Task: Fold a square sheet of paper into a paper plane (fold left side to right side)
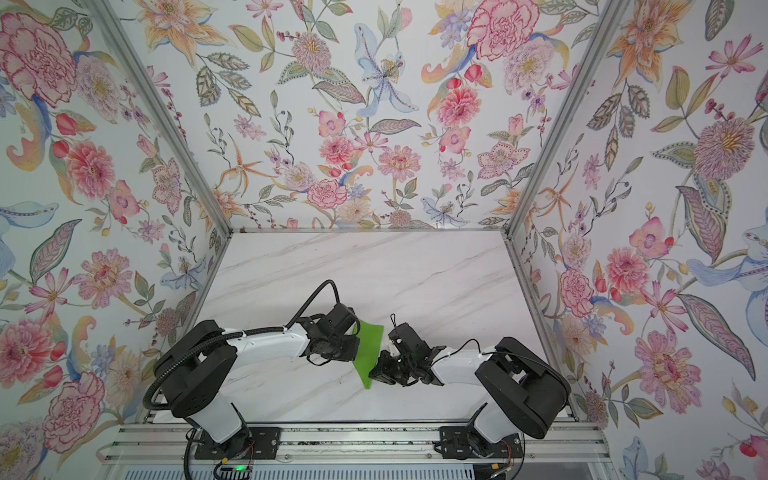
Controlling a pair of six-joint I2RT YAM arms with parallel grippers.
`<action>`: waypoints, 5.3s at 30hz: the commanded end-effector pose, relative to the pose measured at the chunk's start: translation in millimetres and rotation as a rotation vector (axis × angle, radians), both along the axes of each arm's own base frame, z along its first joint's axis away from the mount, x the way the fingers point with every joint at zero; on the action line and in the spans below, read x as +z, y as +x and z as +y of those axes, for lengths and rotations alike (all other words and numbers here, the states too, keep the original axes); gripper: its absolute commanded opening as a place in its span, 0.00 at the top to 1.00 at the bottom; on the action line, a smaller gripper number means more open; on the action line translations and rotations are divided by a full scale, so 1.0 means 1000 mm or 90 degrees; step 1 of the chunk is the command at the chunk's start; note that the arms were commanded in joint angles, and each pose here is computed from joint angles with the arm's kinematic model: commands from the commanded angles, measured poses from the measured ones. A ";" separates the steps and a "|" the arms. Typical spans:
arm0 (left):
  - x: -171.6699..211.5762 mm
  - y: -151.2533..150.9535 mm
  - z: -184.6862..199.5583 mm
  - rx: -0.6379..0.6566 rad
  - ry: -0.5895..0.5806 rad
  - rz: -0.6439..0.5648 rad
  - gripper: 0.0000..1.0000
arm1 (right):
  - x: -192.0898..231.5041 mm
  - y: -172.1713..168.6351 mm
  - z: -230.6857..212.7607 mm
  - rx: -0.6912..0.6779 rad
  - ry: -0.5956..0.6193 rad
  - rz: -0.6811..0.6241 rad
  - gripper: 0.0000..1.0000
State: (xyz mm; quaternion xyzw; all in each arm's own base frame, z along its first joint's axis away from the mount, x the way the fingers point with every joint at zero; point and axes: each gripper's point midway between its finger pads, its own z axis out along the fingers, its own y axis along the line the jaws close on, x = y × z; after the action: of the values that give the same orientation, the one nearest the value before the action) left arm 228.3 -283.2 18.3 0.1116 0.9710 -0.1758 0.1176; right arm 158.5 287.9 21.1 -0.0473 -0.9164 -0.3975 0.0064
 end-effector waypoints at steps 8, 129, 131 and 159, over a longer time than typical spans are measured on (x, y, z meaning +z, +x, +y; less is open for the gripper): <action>0.027 -0.010 -0.006 -0.015 -0.033 0.012 1.00 | -0.019 -0.005 -0.010 0.019 -0.058 0.004 1.00; 0.029 -0.006 -0.064 -0.044 -0.094 0.030 1.00 | -0.015 0.002 -0.010 0.151 -0.139 -0.079 1.00; 0.026 -0.005 -0.065 -0.044 -0.093 0.030 1.00 | -0.015 0.002 -0.011 0.150 -0.141 -0.079 1.00; 0.031 -0.008 -0.038 -0.015 -0.060 0.002 1.00 | 0.025 0.020 -0.010 0.022 -0.067 -0.086 0.77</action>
State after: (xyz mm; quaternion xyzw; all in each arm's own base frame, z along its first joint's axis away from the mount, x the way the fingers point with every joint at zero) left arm 225.2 -334.3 54.0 0.1183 0.9547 -0.2457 0.1194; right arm 176.1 272.6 46.0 0.0117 -0.9413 -0.3329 -0.0547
